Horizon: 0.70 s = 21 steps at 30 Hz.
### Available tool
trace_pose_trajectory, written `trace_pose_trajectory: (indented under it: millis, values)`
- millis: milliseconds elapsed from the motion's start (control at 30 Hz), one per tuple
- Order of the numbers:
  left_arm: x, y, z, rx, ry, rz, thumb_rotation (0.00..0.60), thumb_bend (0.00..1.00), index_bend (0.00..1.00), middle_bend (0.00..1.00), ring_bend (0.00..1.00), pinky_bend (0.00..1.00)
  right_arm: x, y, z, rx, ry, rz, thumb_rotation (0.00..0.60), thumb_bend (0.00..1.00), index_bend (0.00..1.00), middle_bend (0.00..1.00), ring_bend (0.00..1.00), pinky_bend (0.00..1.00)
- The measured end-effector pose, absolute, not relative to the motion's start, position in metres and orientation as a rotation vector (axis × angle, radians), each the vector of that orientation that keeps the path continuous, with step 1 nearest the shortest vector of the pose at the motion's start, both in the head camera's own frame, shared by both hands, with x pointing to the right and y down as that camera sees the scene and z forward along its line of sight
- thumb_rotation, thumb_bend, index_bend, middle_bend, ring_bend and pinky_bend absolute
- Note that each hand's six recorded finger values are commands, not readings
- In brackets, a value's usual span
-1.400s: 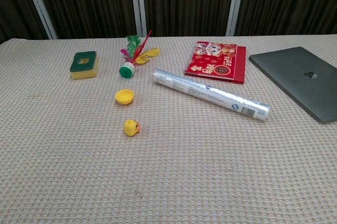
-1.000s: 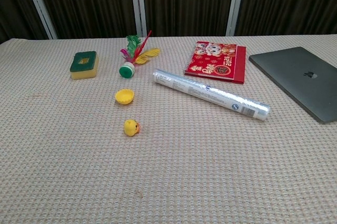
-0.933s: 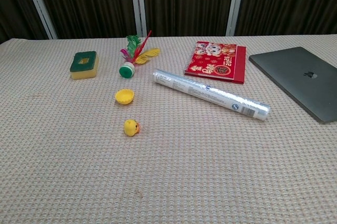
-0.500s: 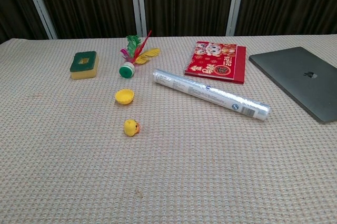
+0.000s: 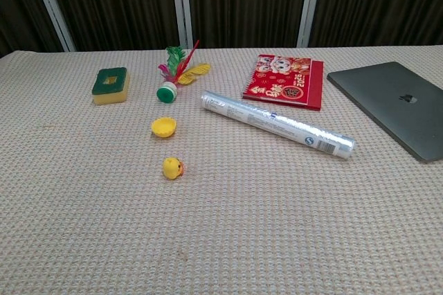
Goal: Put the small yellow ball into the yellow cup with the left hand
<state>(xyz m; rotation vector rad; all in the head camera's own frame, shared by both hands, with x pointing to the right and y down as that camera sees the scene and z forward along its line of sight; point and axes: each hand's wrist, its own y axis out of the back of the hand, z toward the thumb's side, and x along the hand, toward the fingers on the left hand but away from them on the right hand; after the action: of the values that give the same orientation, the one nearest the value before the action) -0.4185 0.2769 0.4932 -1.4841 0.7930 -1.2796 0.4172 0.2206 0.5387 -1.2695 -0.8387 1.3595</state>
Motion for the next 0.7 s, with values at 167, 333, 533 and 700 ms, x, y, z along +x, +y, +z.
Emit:
trace_pose_trajectory:
  millis: [167,333,533,700]
  values:
    - [-0.416,0.270,0.496,-1.497,0.751,-1.265,0.600,0.07,0.00,0.00,0.00,0.00,0.417,0.220,0.539,-1.273,-0.836,1.358,0.600,0.00,0.21,0.00,0.00,0.00]
    - [-0.412,0.257,0.499,-1.495,0.708,-1.262,0.600,0.08,0.00,0.00,0.00,0.00,0.416,0.220,0.540,-1.279,-0.835,1.355,0.600,0.00,0.21,0.00,0.00,0.00]
    - [-0.411,0.235,0.511,-1.497,0.687,-1.303,0.600,0.10,0.00,0.00,0.00,0.03,0.415,0.221,0.540,-1.288,-0.834,1.351,0.600,0.00,0.21,0.00,0.00,0.00]
    - [-0.408,0.219,0.522,-1.502,0.688,-1.338,0.600,0.10,0.00,0.00,0.00,0.03,0.415,0.221,0.540,-1.297,-0.838,1.351,0.600,0.00,0.21,0.00,0.00,0.00]
